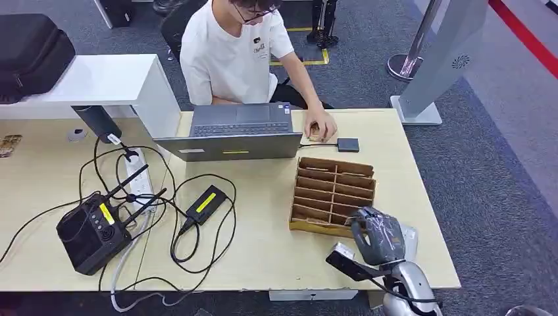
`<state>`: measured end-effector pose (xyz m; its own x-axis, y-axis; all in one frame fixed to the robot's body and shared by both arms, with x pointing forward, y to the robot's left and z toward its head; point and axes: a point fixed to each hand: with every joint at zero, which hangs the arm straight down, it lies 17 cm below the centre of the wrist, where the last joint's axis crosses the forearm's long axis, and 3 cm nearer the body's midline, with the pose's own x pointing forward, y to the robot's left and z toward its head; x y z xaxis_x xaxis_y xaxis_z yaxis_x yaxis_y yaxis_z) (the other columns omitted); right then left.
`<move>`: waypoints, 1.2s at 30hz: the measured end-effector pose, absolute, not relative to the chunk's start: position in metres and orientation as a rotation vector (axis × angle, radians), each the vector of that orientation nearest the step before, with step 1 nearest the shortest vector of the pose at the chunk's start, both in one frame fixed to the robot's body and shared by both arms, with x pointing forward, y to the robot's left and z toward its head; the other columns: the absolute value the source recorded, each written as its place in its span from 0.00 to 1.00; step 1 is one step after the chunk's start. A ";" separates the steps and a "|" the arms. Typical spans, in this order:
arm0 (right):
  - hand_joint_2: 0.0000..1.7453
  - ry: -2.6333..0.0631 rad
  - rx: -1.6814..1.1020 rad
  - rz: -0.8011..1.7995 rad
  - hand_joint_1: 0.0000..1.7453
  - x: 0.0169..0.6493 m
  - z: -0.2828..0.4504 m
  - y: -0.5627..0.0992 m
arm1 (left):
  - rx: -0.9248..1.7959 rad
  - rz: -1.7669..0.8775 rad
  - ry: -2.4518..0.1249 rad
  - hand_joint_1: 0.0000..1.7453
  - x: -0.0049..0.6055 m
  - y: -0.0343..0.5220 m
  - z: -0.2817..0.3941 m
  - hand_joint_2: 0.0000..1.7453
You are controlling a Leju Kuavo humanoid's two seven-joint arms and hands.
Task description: Pass the card to the sensor for recognition and then transmit it.
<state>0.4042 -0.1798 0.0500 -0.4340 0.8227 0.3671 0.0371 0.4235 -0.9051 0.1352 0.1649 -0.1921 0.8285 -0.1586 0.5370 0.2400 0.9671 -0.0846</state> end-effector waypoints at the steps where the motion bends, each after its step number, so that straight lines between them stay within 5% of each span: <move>1: 1.00 -1.787 -0.741 1.109 1.00 0.404 0.050 -0.180 | -0.151 -0.212 -0.555 0.00 0.135 0.165 -0.192 1.00; 29: 1.00 -1.855 -0.750 1.078 1.00 0.411 0.082 -0.169 | -0.090 -0.244 -0.566 0.00 0.139 0.169 -0.190 1.00; 36: 1.00 -2.020 -0.838 0.982 1.00 0.441 0.159 -0.167 | -0.118 -0.265 -0.585 0.00 0.149 0.162 -0.186 1.00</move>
